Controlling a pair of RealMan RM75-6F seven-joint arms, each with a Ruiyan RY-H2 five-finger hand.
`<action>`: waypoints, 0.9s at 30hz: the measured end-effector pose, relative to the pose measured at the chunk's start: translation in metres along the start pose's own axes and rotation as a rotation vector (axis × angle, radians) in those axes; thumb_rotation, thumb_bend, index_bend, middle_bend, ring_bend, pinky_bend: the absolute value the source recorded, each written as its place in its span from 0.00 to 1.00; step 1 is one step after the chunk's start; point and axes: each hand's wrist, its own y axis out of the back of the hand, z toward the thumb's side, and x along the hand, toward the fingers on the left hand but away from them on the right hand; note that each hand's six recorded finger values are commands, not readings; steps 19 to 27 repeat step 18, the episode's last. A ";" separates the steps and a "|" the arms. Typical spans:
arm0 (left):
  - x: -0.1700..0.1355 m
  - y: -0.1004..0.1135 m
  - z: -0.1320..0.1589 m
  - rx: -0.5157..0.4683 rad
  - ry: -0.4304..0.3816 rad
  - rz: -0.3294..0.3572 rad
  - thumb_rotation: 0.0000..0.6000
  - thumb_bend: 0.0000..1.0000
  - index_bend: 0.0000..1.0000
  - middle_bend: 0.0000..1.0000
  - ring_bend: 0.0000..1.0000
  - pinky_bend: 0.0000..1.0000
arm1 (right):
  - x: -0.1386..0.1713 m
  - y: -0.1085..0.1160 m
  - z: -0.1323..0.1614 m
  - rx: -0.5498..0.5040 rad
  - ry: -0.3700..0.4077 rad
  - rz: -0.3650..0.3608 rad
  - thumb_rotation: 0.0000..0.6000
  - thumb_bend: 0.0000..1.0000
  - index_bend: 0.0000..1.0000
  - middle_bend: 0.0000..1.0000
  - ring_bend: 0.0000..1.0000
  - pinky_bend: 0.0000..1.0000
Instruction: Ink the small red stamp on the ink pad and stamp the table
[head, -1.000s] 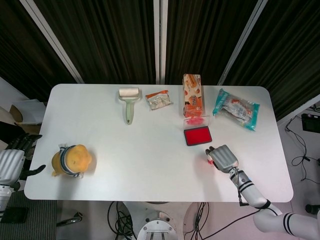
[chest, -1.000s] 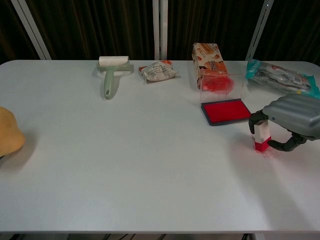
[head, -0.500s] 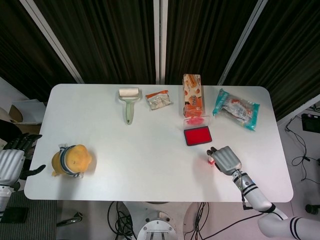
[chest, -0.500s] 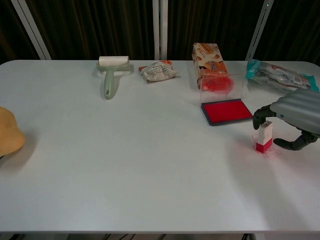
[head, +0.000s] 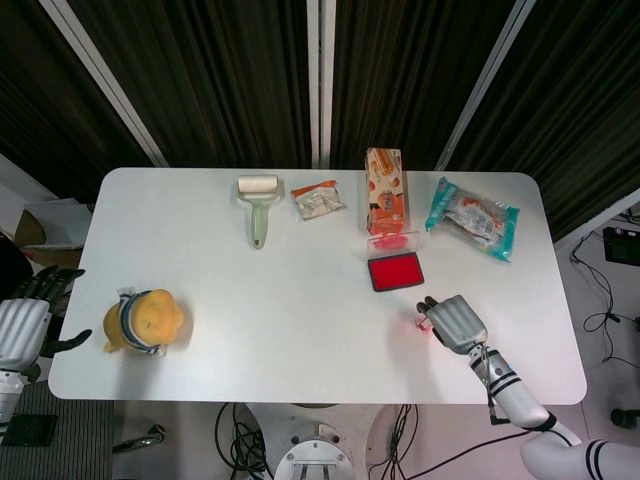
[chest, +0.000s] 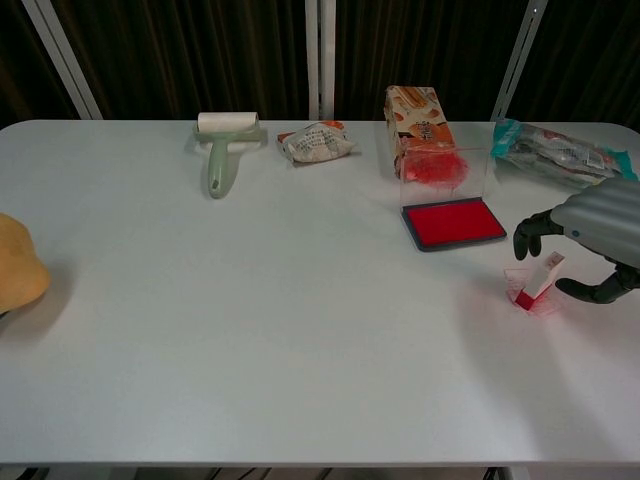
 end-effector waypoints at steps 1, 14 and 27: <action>0.000 0.000 0.000 0.000 0.001 0.000 1.00 0.12 0.16 0.19 0.12 0.21 | 0.001 0.002 0.000 0.000 0.001 -0.005 1.00 0.30 0.34 0.32 0.85 1.00; -0.002 0.008 0.000 0.005 0.005 0.012 1.00 0.12 0.17 0.19 0.12 0.21 | 0.076 0.064 -0.052 -0.084 -0.172 -0.320 1.00 0.09 0.00 0.00 0.00 0.00; -0.001 0.008 0.000 0.004 0.006 0.010 1.00 0.12 0.17 0.19 0.12 0.21 | 0.108 0.071 -0.081 -0.122 -0.292 -0.415 1.00 0.08 0.00 0.00 0.00 0.00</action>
